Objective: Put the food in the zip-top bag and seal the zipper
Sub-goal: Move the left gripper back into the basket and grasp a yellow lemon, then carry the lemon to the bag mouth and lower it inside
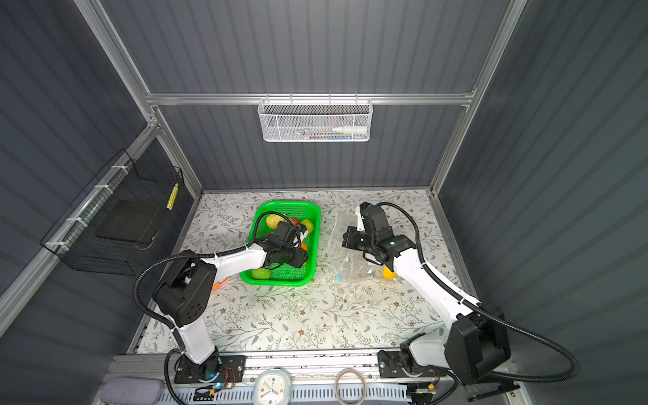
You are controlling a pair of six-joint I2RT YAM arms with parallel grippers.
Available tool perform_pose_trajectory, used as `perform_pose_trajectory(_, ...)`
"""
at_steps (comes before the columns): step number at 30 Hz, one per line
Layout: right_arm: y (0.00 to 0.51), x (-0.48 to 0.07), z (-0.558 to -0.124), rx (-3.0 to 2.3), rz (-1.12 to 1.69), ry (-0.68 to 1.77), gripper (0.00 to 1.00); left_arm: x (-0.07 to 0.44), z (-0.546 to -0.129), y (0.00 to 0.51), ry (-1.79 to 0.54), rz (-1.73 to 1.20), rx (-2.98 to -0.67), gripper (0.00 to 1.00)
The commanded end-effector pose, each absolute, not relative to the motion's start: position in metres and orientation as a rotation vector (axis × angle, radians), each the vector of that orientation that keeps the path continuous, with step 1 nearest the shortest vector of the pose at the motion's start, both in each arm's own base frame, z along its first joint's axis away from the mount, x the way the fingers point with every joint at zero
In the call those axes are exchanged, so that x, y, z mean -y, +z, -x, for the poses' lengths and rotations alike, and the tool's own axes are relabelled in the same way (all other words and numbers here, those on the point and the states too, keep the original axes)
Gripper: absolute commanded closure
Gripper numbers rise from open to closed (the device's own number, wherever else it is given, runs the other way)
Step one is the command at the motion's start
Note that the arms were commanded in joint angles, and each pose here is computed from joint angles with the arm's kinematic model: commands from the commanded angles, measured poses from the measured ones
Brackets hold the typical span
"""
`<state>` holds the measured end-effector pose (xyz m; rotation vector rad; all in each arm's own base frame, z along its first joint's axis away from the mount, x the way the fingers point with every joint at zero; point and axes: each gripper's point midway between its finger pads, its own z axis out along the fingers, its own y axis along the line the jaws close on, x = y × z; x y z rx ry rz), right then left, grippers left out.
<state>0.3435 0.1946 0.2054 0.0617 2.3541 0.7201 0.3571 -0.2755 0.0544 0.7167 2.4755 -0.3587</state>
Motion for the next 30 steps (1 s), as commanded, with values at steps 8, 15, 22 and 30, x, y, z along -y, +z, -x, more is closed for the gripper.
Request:
perform_pose_trajectory(8, 0.209, -0.192, -0.342, -2.345, -0.054, 0.705, 1.00, 0.266, -0.361, 0.102, -0.354, -0.643, -2.413, 0.50)
perform_pose_trajectory(15, 0.209, -0.192, -0.342, -2.342, -0.056, 0.703, 1.00, 0.264, -0.363, 0.131, -0.364, -0.616, -2.365, 0.50)
perform_pose_trajectory(22, 0.209, -0.192, -0.341, -2.343, -0.057, 0.709, 1.00, 0.245, -0.368, 0.115, -0.263, -0.559, -2.407, 0.49)
perform_pose_trajectory(30, 0.208, -0.191, -0.341, -2.344, -0.061, 0.705, 1.00, 0.231, -0.378, 0.118, -0.255, -0.391, -2.419, 0.49)
